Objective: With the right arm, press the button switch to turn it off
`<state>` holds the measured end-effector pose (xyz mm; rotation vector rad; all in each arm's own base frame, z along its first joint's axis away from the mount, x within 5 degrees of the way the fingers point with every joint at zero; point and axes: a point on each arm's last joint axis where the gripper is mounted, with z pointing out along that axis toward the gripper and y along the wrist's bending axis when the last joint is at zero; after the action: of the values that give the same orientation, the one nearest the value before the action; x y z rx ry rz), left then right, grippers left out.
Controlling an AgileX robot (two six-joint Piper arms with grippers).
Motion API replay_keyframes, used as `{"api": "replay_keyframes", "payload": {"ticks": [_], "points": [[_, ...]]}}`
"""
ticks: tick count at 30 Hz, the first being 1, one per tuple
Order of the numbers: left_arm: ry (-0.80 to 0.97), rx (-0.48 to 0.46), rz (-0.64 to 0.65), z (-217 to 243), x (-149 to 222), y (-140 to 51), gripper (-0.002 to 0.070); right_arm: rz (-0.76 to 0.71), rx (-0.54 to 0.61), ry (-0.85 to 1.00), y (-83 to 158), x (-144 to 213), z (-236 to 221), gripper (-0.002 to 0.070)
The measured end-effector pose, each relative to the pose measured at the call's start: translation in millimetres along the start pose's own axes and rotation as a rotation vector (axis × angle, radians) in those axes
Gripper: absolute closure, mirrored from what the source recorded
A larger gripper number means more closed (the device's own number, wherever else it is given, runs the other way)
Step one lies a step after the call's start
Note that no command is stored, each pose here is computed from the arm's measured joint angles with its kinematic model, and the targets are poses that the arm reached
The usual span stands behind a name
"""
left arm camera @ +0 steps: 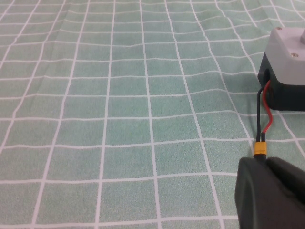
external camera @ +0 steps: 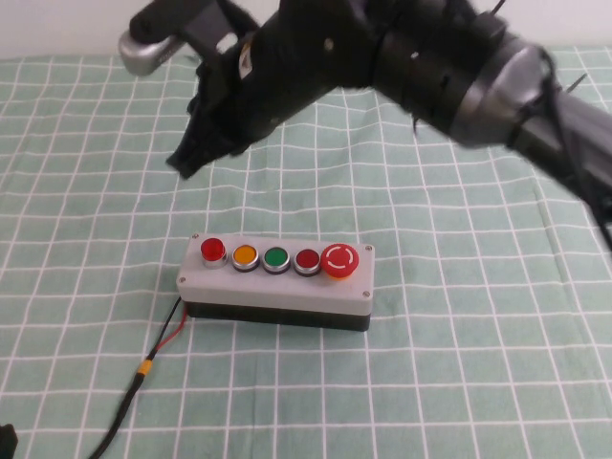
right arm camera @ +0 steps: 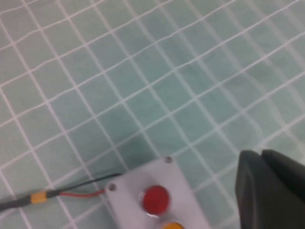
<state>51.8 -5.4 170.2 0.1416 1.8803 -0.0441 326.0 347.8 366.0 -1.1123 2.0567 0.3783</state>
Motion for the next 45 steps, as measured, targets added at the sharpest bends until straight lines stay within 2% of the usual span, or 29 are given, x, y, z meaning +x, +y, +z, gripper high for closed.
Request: {"api": "replay_keyframes", "payload": {"ticks": [4,10,14,18,29,33,39,45], "points": [[0.0,0.0,0.0,0,0,0.0,0.0678,-0.015,0.109,-0.022,-9,-11,-56,0.0692],[0.0,0.0,0.0,0,0,0.0,0.0678,0.034,0.253,-0.118,-16,-15,-180,0.0692],[0.0,0.0,0.0,0,0,0.0,0.0678,0.075,0.277,-0.199,-11,3,-252,0.0692],[0.0,0.0,0.0,0,0,0.0,0.0678,0.121,0.283,-0.236,-3,43,-301,0.0692],[0.0,0.0,0.0,0,0,0.0,0.0678,0.21,0.264,-0.337,29,211,-357,0.0692],[0.0,0.0,0.0,0,0,0.0,0.0678,0.283,0.258,-0.382,37,259,-376,0.0692],[0.0,0.0,0.0,0,0,0.0,0.0678,0.322,0.264,-0.345,43,302,-389,0.0692],[0.0,0.0,0.0,0,0,0.0,0.0678,0.335,0.268,-0.269,44,313,-387,0.0692]]}}
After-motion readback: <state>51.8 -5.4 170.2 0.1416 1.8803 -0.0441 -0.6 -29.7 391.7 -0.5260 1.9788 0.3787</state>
